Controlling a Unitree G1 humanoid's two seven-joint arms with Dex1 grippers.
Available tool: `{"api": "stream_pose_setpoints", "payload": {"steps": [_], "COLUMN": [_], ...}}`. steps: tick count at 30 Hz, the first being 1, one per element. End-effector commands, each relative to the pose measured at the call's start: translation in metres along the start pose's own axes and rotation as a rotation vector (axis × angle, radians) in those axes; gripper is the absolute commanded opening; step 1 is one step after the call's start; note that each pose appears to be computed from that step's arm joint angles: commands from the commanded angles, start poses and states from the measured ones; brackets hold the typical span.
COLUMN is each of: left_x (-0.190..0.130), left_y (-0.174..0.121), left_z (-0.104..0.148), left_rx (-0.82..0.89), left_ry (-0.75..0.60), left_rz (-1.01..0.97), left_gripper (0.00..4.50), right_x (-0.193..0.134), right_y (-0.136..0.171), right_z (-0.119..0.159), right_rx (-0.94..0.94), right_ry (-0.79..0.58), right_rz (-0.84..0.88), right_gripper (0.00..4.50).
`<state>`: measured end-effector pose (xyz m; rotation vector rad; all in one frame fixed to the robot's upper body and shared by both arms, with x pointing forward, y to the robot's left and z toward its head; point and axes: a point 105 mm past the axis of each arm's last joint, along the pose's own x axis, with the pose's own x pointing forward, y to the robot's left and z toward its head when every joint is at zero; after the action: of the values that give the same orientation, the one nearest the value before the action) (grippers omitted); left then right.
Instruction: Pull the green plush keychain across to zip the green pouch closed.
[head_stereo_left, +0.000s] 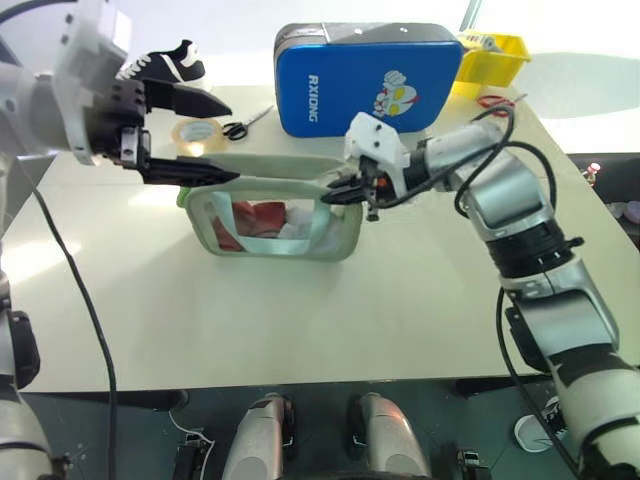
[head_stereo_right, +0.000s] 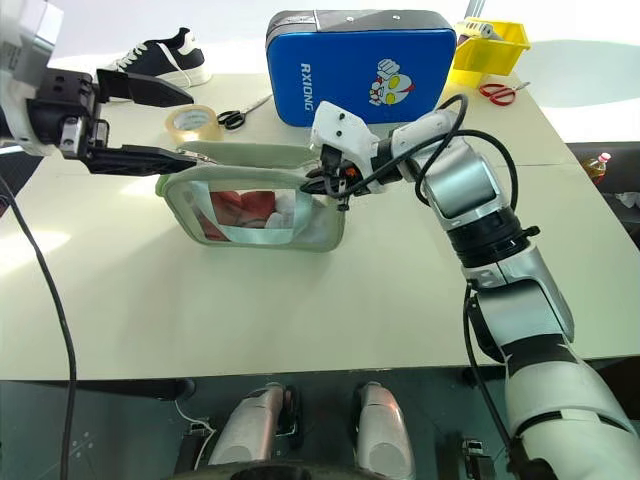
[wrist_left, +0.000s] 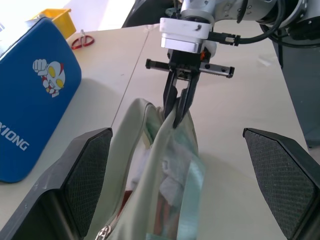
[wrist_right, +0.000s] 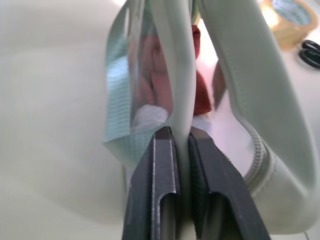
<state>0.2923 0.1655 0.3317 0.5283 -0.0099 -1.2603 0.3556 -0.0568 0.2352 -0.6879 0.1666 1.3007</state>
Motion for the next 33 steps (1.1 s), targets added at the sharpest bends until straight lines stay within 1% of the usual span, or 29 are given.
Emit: {"api": "stream_pose_setpoints", "payload": {"steps": [1,3,5,7,9,13,17,20,21,23,26,27,28,30,33], "left_x": [-0.009,-0.016,-0.025,-0.041,-0.056,-0.075,-0.086,-0.091,-0.094,-0.099,-0.102,-0.101,-0.099,-0.097,-0.091], "left_y": [0.005,0.012,0.019,0.026,0.032,0.035,0.033,0.030,0.029,0.027,0.025,0.025,0.025,0.032,0.042], "left_z": [0.008,0.005,-0.002,-0.012,-0.024,-0.046,-0.061,-0.068,-0.072,-0.081,-0.097,-0.104,-0.110,-0.126,-0.140], "left_rx": [0.042,0.028,0.020,-0.012,-0.041,-0.105,-0.153,-0.179,-0.191,-0.219,-0.280,-0.307,-0.331,-0.381,-0.439], "left_ry": [0.004,0.012,0.038,0.059,0.088,0.108,0.119,0.121,0.127,0.139,0.133,0.123,0.113,0.083,0.035], "left_rz": [0.057,0.116,0.181,0.262,0.342,0.437,0.488,0.513,0.525,0.544,0.582,0.596,0.608,0.681,0.757], "left_gripper": [4.50,4.50,4.50,4.50,4.50,4.50,4.50,4.50,4.50,4.50,4.50,4.50,4.50,4.50,4.50], "right_x": [-0.010,-0.020,-0.033,-0.043,-0.044,-0.020,0.004,0.015,0.018,0.022,0.023,0.023,0.023,0.023,0.023], "right_y": [-0.003,-0.010,-0.015,-0.020,-0.021,-0.009,0.002,0.007,0.007,0.007,0.005,0.004,0.004,0.004,0.005], "right_z": [0.011,0.019,0.027,0.037,0.044,0.052,0.049,0.043,0.039,0.034,0.031,0.030,0.031,0.031,0.031], "right_rx": [-0.039,-0.040,-0.048,-0.058,-0.065,-0.065,-0.060,-0.067,-0.076,-0.094,-0.100,-0.101,-0.102,-0.103,-0.103], "right_ry": [-0.031,-0.056,-0.078,-0.099,-0.120,-0.162,-0.172,-0.162,-0.150,-0.132,-0.126,-0.126,-0.126,-0.127,-0.126], "right_rz": [-0.034,-0.068,-0.092,-0.113,-0.116,-0.052,0.003,0.027,0.027,0.028,0.019,0.015,0.013,0.012,0.013], "right_gripper": [2.13,3.14,3.14,3.14,3.14,3.14,3.14,3.14,2.91,2.26,0.78,0.17,0.05,0.05,0.05]}}
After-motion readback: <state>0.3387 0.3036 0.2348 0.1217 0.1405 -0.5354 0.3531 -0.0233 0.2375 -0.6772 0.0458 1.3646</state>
